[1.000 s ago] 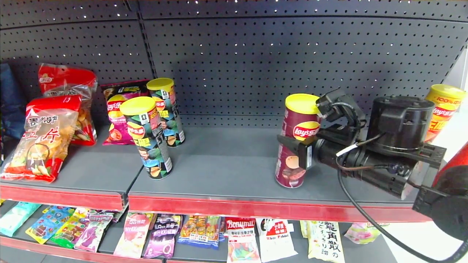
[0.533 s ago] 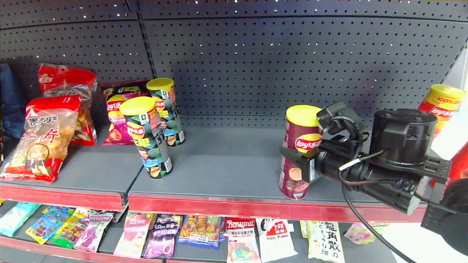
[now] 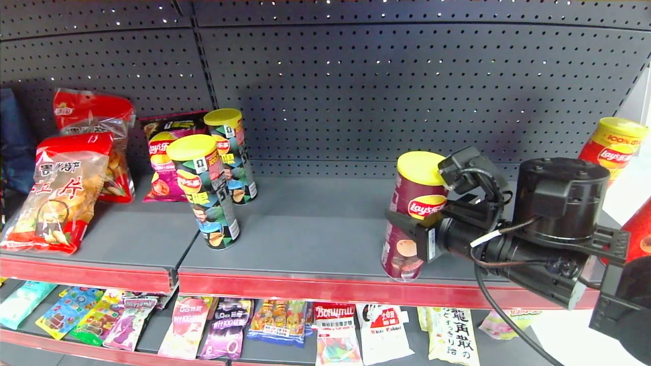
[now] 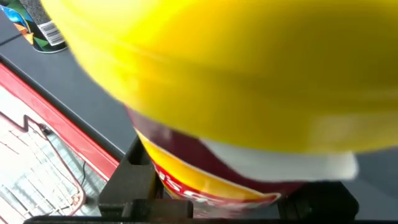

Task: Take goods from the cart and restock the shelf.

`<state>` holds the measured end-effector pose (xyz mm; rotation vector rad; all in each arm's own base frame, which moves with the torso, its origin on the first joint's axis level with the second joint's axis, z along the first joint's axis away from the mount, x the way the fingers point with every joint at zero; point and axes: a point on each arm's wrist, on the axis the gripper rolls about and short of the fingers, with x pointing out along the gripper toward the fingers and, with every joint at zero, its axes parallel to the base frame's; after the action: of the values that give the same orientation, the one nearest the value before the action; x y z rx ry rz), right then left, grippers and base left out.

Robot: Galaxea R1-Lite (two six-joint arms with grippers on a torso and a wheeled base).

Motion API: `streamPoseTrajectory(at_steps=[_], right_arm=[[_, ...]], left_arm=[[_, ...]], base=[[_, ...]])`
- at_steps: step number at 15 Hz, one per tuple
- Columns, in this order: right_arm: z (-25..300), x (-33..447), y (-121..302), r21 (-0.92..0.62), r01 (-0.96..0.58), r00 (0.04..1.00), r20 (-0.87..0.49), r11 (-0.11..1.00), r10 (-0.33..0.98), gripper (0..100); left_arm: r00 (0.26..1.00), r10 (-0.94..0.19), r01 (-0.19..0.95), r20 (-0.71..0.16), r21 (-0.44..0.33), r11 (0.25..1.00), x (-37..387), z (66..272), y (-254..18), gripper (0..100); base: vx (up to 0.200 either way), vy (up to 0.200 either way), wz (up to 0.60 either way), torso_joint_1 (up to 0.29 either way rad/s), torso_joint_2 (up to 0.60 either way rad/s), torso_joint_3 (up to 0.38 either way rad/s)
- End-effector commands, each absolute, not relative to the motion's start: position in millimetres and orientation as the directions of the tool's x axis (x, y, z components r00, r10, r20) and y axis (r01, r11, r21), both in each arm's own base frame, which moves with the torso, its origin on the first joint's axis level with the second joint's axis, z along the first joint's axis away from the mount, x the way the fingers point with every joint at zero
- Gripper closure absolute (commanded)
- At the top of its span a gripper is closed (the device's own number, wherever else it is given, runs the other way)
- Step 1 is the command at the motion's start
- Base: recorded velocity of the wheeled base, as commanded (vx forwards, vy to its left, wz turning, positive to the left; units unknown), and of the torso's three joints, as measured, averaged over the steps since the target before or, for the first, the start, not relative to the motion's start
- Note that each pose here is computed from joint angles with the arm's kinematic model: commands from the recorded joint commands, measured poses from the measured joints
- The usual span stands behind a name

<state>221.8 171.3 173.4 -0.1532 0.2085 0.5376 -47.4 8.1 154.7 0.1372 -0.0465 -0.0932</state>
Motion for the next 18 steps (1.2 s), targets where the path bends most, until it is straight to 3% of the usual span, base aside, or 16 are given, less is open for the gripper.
streamPoseTrajectory(at_steps=[1, 7, 8, 13, 18], right_arm=[[171, 222, 172, -0.092, -0.520, 0.838, -0.245, 0.849, 0.487, 100], [170, 223, 172, -0.095, -0.520, 0.838, -0.248, 0.849, 0.485, 100], [171, 222, 171, -0.092, -0.519, 0.839, -0.247, 0.850, 0.486, 0], [176, 219, 169, -0.089, -0.519, 0.841, -0.229, 0.850, 0.490, 0], [177, 178, 137, -0.093, -0.499, 0.855, -0.219, 0.862, 0.471, 0]], left_arm=[[0.995, -0.096, 0.090, 0.038, 0.139, 0.986, -47, 154, 8, 100], [0.995, -0.095, 0.089, 0.037, 0.139, 0.986, -47, 154, 8, 100], [0.995, -0.095, 0.089, 0.038, 0.139, 0.986, -47, 154, 8, 100], [0.995, -0.096, 0.090, 0.038, 0.139, 0.986, -47, 154, 8, 100], [0.994, -0.099, 0.093, 0.038, 0.139, 0.986, -47, 154, 8, 100]], base=[[0.000, 0.000, 0.00, 0.000, 0.00, 0.000], [0.000, 0.000, 0.00, 0.000, 0.00, 0.000], [0.000, 0.000, 0.00, 0.000, 0.00, 0.000], [0.000, 0.000, 0.00, 0.000, 0.00, 0.000], [0.000, 0.000, 0.00, 0.000, 0.00, 0.000]])
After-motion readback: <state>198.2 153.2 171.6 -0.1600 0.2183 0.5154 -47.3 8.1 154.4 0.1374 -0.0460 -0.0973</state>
